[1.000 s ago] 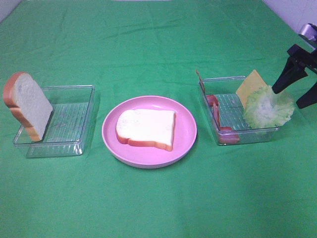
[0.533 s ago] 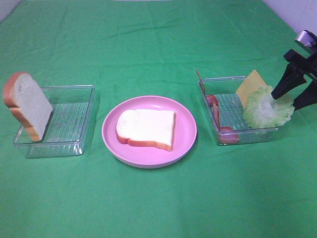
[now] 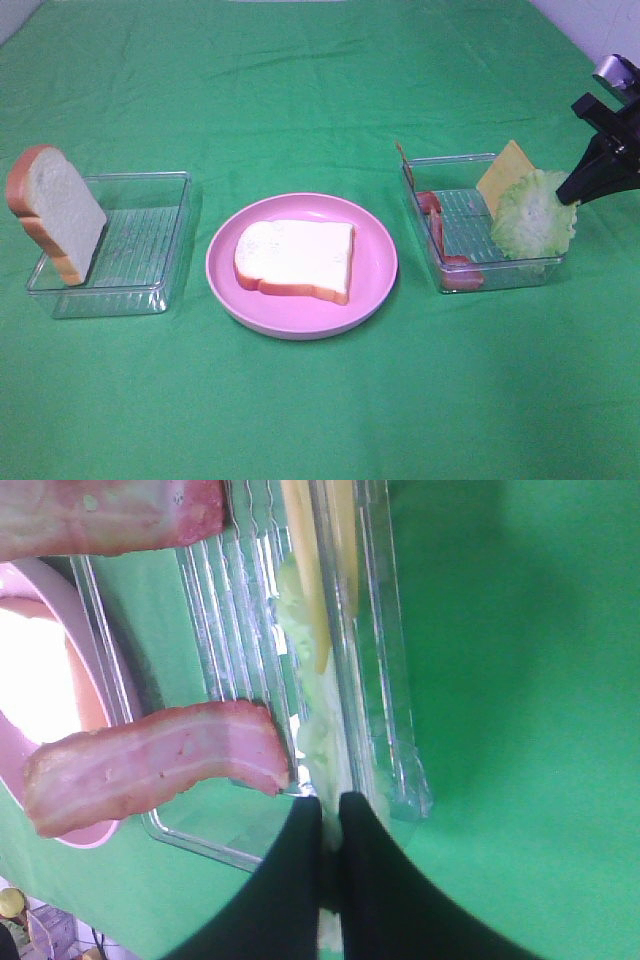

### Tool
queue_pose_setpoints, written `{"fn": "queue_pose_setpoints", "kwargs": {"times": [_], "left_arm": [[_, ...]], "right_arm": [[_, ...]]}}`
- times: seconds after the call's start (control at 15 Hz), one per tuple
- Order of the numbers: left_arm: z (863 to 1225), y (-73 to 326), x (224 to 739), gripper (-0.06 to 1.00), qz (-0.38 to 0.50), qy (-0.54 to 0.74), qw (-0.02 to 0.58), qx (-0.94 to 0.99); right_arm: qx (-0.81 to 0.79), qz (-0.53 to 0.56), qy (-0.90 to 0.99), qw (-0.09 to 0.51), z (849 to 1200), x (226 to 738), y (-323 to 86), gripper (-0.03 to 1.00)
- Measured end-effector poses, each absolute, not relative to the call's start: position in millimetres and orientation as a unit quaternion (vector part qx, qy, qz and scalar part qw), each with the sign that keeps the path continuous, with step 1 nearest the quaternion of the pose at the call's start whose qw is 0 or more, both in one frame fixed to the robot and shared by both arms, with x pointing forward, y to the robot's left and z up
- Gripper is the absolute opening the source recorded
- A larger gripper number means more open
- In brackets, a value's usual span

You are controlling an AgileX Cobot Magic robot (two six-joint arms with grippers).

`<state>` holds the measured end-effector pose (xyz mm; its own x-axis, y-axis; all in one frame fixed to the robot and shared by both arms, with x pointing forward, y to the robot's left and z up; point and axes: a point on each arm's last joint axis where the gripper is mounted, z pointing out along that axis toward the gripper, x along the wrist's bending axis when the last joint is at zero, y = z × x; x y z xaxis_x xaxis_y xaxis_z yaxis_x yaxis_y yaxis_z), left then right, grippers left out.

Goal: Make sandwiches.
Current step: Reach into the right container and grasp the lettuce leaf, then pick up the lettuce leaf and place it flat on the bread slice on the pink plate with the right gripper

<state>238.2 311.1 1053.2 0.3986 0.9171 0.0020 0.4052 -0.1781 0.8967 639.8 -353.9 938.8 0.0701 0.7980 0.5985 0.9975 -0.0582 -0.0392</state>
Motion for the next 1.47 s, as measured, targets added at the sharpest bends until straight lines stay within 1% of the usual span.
{"fn": "queue_pose_setpoints", "kwargs": {"times": [0.2, 0.33, 0.47, 0.6, 0.67, 0.87, 1.07, 1.27, 1.33, 1.47], "left_arm": [[1053, 311, 238, 0.66, 0.290, 0.465, 0.441, 0.711], [1053, 311, 238, 0.66, 0.290, 0.465, 0.441, 0.711], [1053, 311, 238, 0.66, 0.290, 0.465, 0.441, 0.711], [1053, 311, 238, 0.66, 0.290, 0.465, 0.441, 0.711], [1053, 311, 238, 0.66, 0.290, 0.465, 0.441, 0.711], [1053, 311, 238, 0.66, 0.290, 0.465, 0.441, 0.711], [1053, 311, 238, 0.66, 0.290, 0.465, 0.441, 0.711], [1053, 311, 238, 0.66, 0.290, 0.465, 0.441, 0.711], [1053, 311, 238, 0.66, 0.290, 0.465, 0.441, 0.711], [1053, 311, 238, 0.66, 0.290, 0.465, 0.441, 0.711]], "right_arm": [[-0.694, -0.218, -0.647, 0.228, 941, 640, -354, 0.02], [-0.693, -0.223, -0.650, 0.220, 949, 639, -354, 0.02], [-0.687, -0.238, -0.658, 0.195, 974, 635, -352, 0.02], [-0.675, -0.251, -0.672, 0.171, 1000, 627, -342, 0.02], [-0.662, -0.255, -0.686, 0.165, 1014, 619, -328, 0.02], [-0.634, -0.269, -0.707, 0.160, 1036, 606, -300, 0.02], [-0.587, -0.300, -0.734, 0.163, 1062, 595, -257, 0.02], [-0.536, -0.310, -0.765, 0.179, 1069, 585, -205, 0.02], [-0.505, -0.321, -0.781, 0.180, 1070, 579, -170, 0.02], [-0.481, -0.336, -0.789, 0.182, 1072, 571, -139, 0.02]]}}
